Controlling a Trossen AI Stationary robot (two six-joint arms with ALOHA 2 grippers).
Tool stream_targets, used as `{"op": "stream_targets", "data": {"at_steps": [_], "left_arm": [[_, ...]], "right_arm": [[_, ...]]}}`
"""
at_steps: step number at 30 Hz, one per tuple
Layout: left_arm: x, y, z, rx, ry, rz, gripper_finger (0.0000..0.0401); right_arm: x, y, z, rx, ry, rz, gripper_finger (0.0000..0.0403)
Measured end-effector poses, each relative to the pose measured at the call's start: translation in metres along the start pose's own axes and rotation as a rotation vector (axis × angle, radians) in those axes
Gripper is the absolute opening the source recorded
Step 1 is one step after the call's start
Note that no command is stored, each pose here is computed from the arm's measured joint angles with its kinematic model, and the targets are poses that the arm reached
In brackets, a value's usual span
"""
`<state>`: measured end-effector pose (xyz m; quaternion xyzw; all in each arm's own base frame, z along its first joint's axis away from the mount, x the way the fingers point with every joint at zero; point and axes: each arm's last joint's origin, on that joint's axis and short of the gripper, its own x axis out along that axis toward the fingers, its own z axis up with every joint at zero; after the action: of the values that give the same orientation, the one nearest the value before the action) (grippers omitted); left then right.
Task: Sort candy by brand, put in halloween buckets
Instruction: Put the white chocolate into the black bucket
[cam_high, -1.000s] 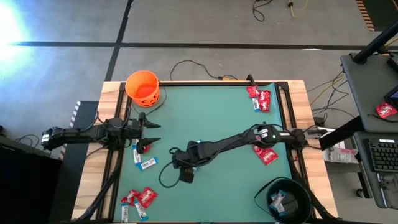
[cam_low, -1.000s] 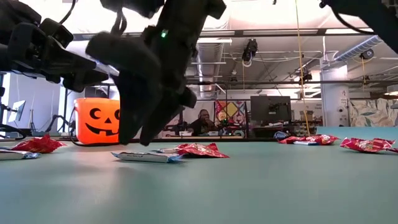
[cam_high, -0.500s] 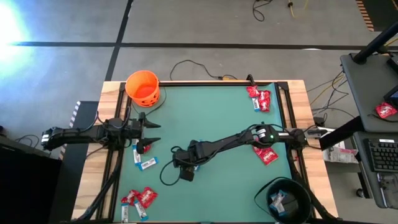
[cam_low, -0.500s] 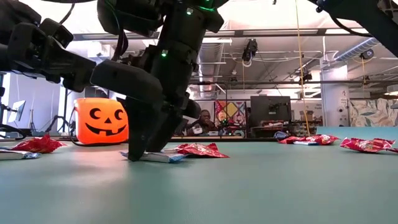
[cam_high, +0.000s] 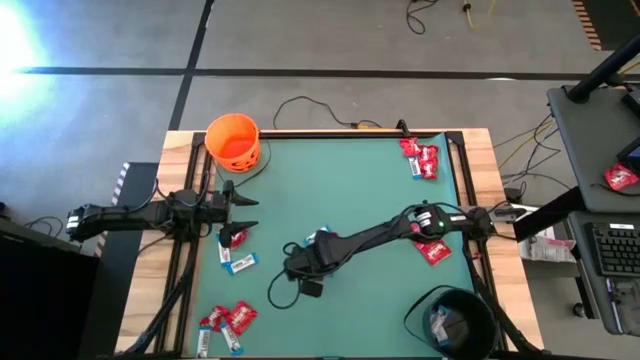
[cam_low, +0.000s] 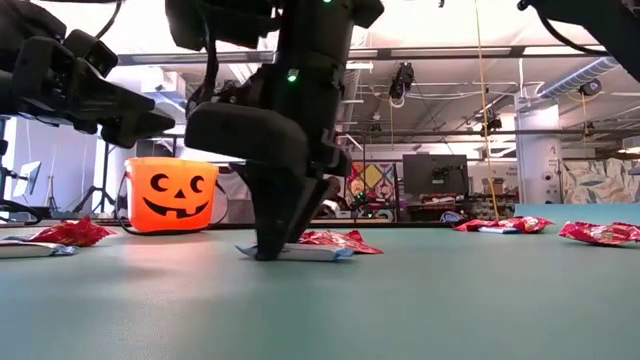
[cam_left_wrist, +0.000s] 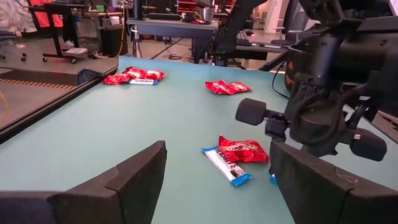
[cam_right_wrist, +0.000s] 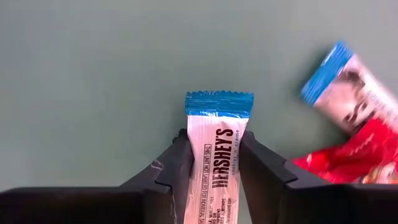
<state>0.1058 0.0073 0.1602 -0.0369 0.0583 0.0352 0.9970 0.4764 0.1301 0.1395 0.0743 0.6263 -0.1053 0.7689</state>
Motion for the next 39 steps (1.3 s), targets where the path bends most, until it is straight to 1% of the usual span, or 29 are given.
{"op": "stream_targets", "data": {"at_steps": [3,5,10,14,17,19,22,24,26,27,29,32,35,39], "left_arm": [[0.000,0.000,0.000,0.000,0.000,0.000,0.0272],[0.000,0.000,0.000,0.000,0.000,0.000,0.0272],[0.000,0.000,0.000,0.000,0.000,0.000,0.0272],[0.000,0.000,0.000,0.000,0.000,0.000,0.0272],[0.000,0.000,0.000,0.000,0.000,0.000,0.0272],[0.000,0.000,0.000,0.000,0.000,0.000,0.0272],[0.000,0.000,0.000,0.000,0.000,0.000,0.0272],[0.000,0.000,0.000,0.000,0.000,0.000,0.0272],[0.000,0.000,0.000,0.000,0.000,0.000,0.0272],[0.000,0.000,0.000,0.000,0.001,0.000,0.0272],[0.000,0.000,0.000,0.000,0.001,0.001,0.0272],[0.000,0.000,0.000,0.000,0.000,0.000,0.0272],[0.000,0.000,0.000,0.000,0.001,0.000,0.0272],[0.000,0.000,0.000,0.000,0.003,0.000,0.0272]], "right_arm": [[-0.017,0.006,-0.005,0.028,0.006,0.034,0.0116],[-0.037,0.010,-0.009,0.050,-0.008,0.057,0.0112],[-0.111,0.012,-0.021,0.155,-0.089,0.119,0.0105],[-0.167,0.005,-0.040,0.315,-0.117,0.164,0.0108],[-0.212,-0.002,-0.064,0.439,-0.108,0.194,0.0108],[-0.239,-0.005,-0.086,0.514,-0.075,0.213,0.0105],[-0.267,-0.001,-0.123,0.616,0.011,0.233,0.0104],[-0.282,0.005,-0.150,0.661,0.062,0.241,0.0105],[-0.291,0.010,-0.179,0.694,0.106,0.201,0.0106],[-0.293,0.013,-0.192,0.708,0.128,0.177,0.0106],[-0.291,0.021,-0.214,0.724,0.148,0.168,0.0106],[-0.274,0.031,-0.244,0.769,0.224,0.076,0.0105],[-0.255,0.038,-0.267,0.738,0.317,0.011,0.0105],[-0.235,0.037,-0.290,0.701,0.347,-0.052,0.0105]]}}
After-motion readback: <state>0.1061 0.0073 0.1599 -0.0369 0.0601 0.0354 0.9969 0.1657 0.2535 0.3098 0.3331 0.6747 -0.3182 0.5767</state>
